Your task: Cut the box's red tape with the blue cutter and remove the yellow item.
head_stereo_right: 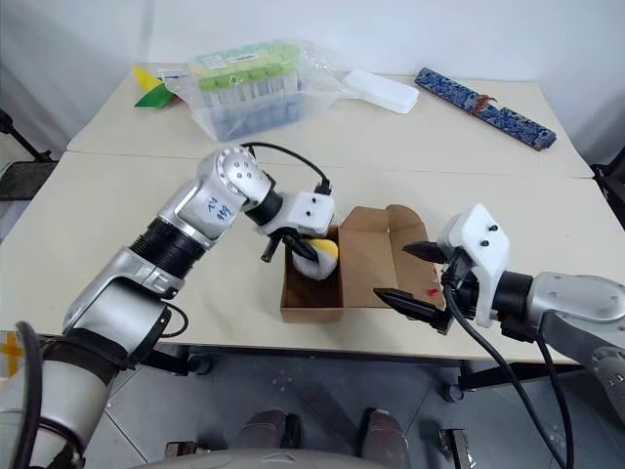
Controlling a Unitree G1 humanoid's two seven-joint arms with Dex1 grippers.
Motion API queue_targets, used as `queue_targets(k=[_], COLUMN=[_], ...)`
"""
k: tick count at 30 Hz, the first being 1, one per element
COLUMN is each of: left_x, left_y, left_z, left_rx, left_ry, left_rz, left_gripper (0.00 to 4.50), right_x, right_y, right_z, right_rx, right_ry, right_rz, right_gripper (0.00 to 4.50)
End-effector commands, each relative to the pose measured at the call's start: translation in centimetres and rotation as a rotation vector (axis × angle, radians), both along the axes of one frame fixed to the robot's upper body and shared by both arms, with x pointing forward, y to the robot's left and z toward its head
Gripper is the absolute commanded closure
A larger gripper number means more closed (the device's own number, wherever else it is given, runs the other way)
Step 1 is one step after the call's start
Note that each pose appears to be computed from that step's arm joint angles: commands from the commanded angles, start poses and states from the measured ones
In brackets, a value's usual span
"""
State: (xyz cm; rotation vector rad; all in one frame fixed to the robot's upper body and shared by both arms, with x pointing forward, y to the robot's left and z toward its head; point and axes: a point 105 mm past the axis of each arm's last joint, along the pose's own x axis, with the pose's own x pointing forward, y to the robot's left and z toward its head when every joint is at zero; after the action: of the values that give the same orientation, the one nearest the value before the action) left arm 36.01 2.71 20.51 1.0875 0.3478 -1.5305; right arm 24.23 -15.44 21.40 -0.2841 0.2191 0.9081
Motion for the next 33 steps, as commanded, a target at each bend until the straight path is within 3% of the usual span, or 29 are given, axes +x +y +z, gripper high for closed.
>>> queue_targets(k=[1, 7, 12, 18, 21, 25, 29, 33], left_x=[0.1, 0.4, 1.2, 2.8, 4.0, 4.6, 3.2, 2.0], left_y=[0.1, 0.2, 0.7, 5.0, 8.7, 17.7, 21.4, 23.0], left_z=[2.0, 5.0, 9.7, 11.8, 10.4, 4.5, 0.9, -0.9], left_rx=[-0.059, -0.221, -0.484, -0.634, -0.607, -0.461, -0.333, -0.294], left_ry=[-0.014, -0.005, -0.031, -0.103, -0.156, -0.148, -0.161, -0.146], left_rz=[0.009, 0.091, 0.237, 0.502, 0.693, 1.173, 1.370, 1.476], left_gripper=[4.21, 4.22, 4.22, 4.22, 4.22, 4.22, 4.22, 4.22], right_x=[-0.1, 0.1, 0.5, 1.6, 2.5, 4.2, 5.6, 6.7], right_y=[-0.2, -0.4, -0.7, -0.8, -0.9, 0.4, 2.2, 3.4], right_z=[1.5, 2.3, 3.4, 4.5, 5.0, 6.6, 7.6, 7.6], right_rx=[-0.015, -0.024, -0.037, -0.019, 0.005, 0.061, 0.119, 0.137], right_ry=[-0.069, -0.081, -0.097, -0.119, -0.131, -0.159, -0.159, -0.145], right_rz=[0.011, 0.025, 0.056, 0.107, 0.128, 0.214, 0.289, 0.346], right_gripper=[0.00, 0.00, 0.00, 0.00, 0.00, 0.00, 0.00, 0.00])
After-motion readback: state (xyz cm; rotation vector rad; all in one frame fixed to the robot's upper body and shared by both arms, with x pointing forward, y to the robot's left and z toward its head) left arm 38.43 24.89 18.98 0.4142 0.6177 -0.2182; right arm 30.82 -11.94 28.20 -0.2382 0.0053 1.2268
